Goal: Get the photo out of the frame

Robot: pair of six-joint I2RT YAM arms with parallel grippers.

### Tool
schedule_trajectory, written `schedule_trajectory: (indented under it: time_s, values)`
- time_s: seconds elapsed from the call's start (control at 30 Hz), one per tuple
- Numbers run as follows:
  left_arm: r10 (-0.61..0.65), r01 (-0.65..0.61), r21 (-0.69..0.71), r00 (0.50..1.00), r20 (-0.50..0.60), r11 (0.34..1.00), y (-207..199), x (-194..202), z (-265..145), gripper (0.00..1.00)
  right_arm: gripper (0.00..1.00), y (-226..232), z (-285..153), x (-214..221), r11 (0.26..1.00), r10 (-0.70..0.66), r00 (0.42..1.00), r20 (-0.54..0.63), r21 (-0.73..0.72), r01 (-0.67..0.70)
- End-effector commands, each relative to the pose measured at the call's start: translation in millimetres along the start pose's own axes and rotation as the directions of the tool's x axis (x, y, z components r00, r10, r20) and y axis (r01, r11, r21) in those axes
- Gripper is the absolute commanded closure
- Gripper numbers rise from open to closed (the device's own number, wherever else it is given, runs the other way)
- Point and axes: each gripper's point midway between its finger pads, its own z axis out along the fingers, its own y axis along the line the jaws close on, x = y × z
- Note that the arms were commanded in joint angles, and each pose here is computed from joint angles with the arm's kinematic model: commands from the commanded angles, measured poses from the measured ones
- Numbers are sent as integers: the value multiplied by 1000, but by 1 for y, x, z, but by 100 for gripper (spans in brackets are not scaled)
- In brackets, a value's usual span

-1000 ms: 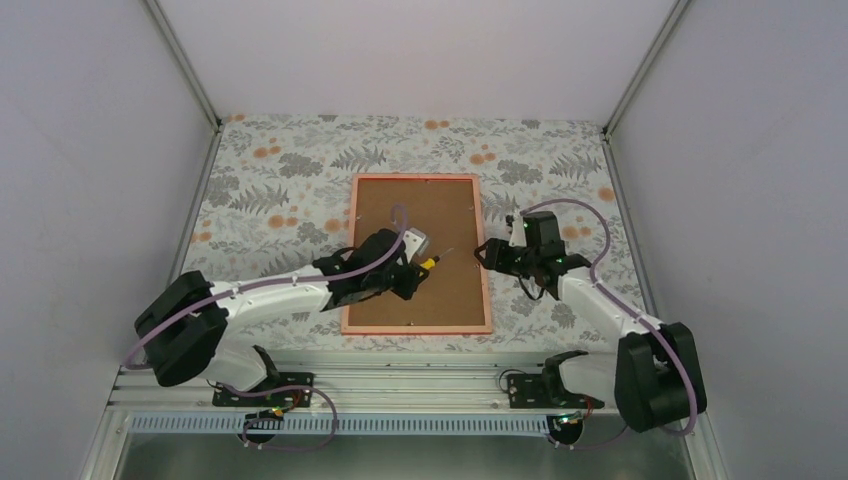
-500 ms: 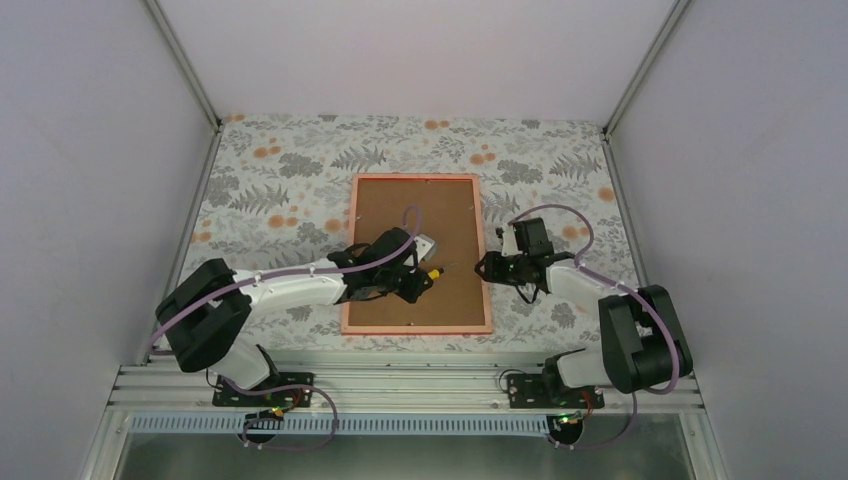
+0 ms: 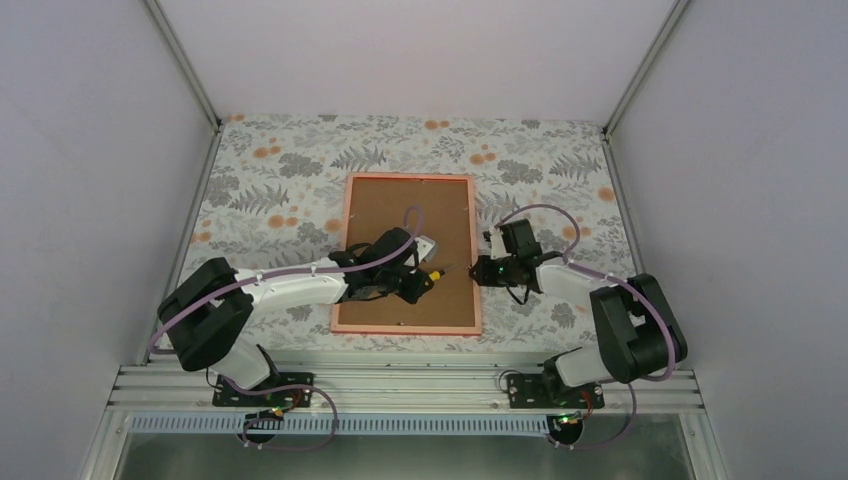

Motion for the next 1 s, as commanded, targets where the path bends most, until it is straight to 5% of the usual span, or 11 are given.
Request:
schedule_trajectory:
  time_s: [0.0,0.37,0.97]
  values:
    - [-15,15,20,1000,-10,1000,-4,1,-3,98,87,11,8,6,999,-48,998,-29,-11,48]
    - [-57,57,-5,997,-45,998,3,16,-3,98,84,43,17,0,998,-41,999,-17,-48,40]
    - [-87,87,0,995,-57,996,1,16,8,98,80,32,13,33,999,-42,996,-81,8,43]
